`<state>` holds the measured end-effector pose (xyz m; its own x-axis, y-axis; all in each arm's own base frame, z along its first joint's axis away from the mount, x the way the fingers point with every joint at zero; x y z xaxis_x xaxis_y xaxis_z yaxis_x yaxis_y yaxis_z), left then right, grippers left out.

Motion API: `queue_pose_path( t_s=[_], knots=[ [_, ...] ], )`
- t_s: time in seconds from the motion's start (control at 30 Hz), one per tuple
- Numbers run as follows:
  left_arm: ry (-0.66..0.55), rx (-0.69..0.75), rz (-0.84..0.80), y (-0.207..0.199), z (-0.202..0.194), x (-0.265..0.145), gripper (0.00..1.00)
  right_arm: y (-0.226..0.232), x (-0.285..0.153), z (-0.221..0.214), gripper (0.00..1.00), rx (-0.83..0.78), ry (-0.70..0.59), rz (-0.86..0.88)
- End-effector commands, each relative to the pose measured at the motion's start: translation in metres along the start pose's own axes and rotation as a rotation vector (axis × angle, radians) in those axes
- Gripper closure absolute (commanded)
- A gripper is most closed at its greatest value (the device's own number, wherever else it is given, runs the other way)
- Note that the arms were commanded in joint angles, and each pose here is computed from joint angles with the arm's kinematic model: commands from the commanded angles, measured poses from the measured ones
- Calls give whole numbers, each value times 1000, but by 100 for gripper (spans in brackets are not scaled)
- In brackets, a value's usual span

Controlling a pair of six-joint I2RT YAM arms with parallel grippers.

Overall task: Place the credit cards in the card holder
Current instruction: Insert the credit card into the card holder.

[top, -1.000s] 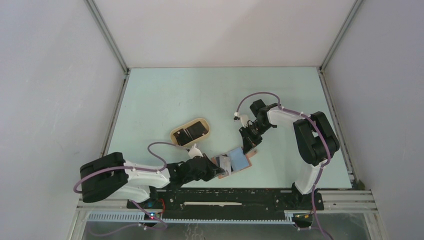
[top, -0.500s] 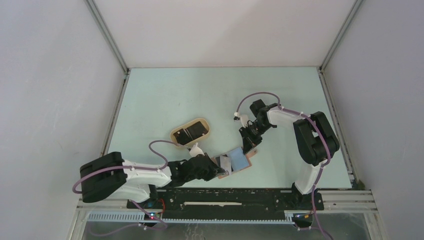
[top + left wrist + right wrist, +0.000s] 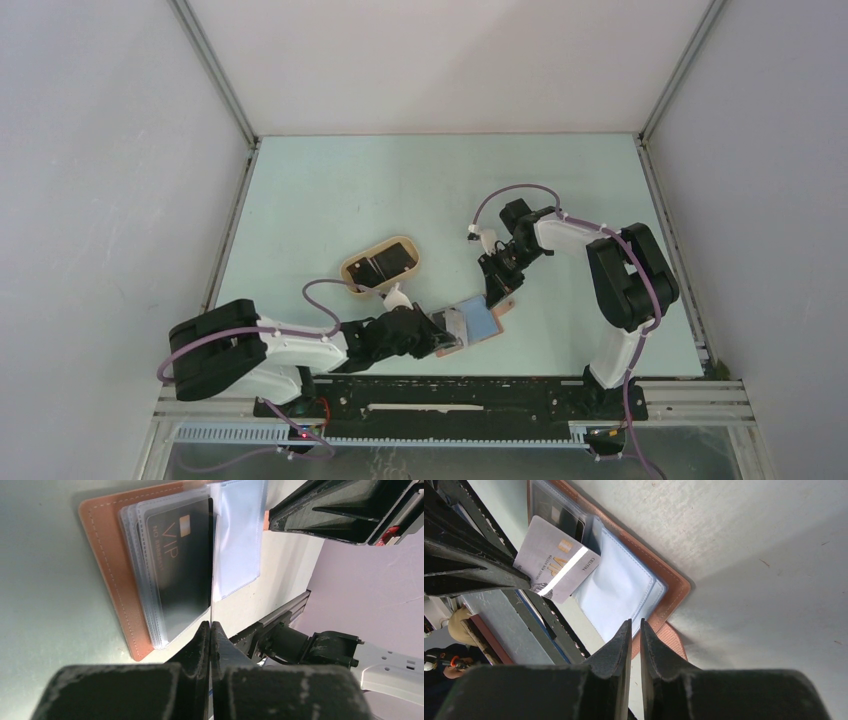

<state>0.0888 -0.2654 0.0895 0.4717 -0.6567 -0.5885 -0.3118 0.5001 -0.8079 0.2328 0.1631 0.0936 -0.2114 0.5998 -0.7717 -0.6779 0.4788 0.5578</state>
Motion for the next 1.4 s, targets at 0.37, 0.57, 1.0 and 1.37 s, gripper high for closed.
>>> queue_pose_path(
  t_s=[0.37,0.57,1.0,1.37],
  knots=[
    [-23,101,83,22,7,4,100,3,-4,10,82,-5,-19,-1],
    [-17,163,139,26,8,2,100,3,-4,10,82,-6,-21,0],
    [21,182,173,24,6,-12,100,3,-4,11,81,-8,-21,-1],
    [60,148,167,17,2,-3,100,4,-4,11,82,-9,-21,-1]
  ],
)
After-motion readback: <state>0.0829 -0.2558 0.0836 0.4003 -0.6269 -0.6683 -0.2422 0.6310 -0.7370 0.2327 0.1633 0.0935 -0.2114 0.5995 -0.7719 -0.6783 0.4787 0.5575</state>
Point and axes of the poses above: each gripper's point midway between its finger pads, its own x axis out along the fingers, its own y axis along the line the jaws close on, z = x × y, the point moved 8 cm from there along -x, back along the fingers, and after that the axes turned 7 degrees about -x, right-handed, at the moved point
